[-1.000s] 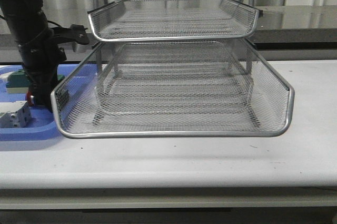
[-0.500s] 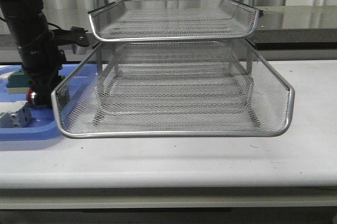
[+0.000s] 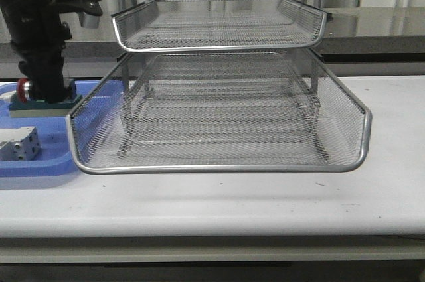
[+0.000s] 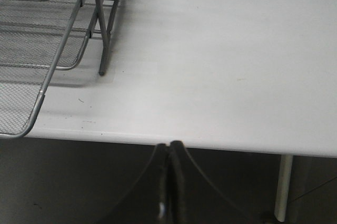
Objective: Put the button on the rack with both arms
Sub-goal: 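Lift the red push button up out of the blue tray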
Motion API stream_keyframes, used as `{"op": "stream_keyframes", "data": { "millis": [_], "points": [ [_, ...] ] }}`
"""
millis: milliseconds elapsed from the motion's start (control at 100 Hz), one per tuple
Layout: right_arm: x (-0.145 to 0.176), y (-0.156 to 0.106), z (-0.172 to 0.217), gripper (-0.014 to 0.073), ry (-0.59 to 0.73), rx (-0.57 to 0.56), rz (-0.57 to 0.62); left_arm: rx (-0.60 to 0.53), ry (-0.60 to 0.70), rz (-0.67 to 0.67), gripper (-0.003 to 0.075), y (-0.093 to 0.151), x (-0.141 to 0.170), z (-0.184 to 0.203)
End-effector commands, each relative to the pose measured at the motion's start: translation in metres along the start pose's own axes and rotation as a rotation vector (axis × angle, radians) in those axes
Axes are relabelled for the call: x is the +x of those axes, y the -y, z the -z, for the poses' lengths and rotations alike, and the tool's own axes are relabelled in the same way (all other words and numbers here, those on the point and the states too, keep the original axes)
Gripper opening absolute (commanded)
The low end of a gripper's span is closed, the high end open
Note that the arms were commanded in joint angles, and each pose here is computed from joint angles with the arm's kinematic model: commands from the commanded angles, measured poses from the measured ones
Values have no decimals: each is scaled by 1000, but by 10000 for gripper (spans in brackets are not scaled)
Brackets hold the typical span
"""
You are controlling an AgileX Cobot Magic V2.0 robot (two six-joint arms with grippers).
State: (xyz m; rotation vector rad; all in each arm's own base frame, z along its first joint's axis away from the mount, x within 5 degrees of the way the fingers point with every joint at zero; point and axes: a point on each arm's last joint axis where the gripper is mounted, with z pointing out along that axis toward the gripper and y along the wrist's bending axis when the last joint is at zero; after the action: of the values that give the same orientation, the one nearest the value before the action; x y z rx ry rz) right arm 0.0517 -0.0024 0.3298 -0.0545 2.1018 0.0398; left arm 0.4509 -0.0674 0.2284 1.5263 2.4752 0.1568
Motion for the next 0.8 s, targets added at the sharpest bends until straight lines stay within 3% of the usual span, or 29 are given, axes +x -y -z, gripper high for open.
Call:
{"op": "stream_keyframes", "data": {
  "millis": [0, 190, 550, 790],
  "points": [
    [-13, 0, 6, -68, 95, 1, 7, -85, 66, 19, 29, -4, 4, 58],
    [-13, 0, 6, -68, 95, 1, 7, -66, 61, 32, 29, 6, 14, 96],
    [-13, 0, 6, -68, 95, 1, 7, -156, 250, 109, 29, 32, 19, 179],
    [-13, 0, 6, -68, 95, 1, 7, -153, 290, 33, 29, 78, 12, 206]
  ]
}}
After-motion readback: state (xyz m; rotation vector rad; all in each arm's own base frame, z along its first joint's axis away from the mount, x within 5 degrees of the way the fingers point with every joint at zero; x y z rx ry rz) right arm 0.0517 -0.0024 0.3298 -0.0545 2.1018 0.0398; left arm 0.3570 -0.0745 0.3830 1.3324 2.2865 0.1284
